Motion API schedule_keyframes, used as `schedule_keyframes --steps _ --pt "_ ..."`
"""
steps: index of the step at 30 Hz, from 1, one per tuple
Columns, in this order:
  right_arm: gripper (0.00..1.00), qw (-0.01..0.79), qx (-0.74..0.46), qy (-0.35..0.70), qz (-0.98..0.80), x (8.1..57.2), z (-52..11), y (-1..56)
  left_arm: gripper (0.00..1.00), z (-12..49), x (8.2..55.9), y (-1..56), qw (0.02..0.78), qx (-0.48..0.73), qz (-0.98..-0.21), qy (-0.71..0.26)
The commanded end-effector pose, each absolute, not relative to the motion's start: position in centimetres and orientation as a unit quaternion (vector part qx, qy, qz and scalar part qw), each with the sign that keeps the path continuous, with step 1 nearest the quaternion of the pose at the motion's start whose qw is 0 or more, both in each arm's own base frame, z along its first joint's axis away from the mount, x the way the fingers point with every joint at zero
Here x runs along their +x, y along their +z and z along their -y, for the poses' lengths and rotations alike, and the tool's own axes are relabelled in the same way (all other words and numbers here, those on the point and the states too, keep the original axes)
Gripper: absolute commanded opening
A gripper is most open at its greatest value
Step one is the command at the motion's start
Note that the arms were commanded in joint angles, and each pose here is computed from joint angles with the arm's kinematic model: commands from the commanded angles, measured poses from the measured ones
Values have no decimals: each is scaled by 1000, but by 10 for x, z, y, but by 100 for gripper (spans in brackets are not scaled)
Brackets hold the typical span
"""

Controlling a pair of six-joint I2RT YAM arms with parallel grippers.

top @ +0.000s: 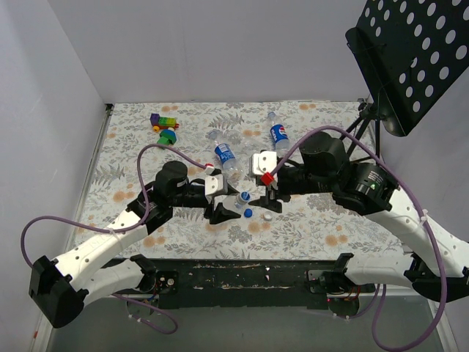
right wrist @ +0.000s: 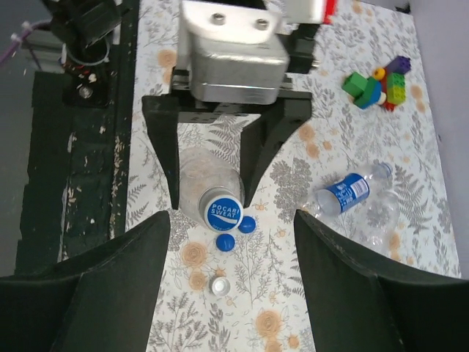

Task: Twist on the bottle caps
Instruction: Screw the bottle cap onto the plastic bottle.

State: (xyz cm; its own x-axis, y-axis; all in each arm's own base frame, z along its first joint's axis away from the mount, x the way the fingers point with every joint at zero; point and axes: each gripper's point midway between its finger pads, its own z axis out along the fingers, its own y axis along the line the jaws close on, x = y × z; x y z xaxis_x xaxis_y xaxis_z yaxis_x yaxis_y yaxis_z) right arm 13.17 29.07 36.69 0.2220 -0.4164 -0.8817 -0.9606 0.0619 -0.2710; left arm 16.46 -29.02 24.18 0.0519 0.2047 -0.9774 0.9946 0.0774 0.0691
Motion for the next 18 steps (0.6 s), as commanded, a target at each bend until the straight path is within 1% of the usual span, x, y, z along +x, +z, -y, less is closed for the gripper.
schedule_keyframes --steps 1,7,11,14,16,18 --pt "73 430 -710 289 -477 112 -292 349 0 296 138 266 461 583 -484 -463" --pt "66 389 -733 294 -475 109 -295 334 0 298 129 269 444 595 -464 -483" --pt "54 377 -737 297 -476 109 -299 330 0 297 129 271 447 595 -463 -481" --pt "39 375 -735 297 -481 111 -301 328 0 297 131 270 449 594 -465 -478" --pt "26 374 -729 303 -488 112 -304 329 0 296 134 271 455 592 -469 -472" --pt "11 369 -718 312 -501 112 -308 329 0 296 140 271 466 586 -479 -459"
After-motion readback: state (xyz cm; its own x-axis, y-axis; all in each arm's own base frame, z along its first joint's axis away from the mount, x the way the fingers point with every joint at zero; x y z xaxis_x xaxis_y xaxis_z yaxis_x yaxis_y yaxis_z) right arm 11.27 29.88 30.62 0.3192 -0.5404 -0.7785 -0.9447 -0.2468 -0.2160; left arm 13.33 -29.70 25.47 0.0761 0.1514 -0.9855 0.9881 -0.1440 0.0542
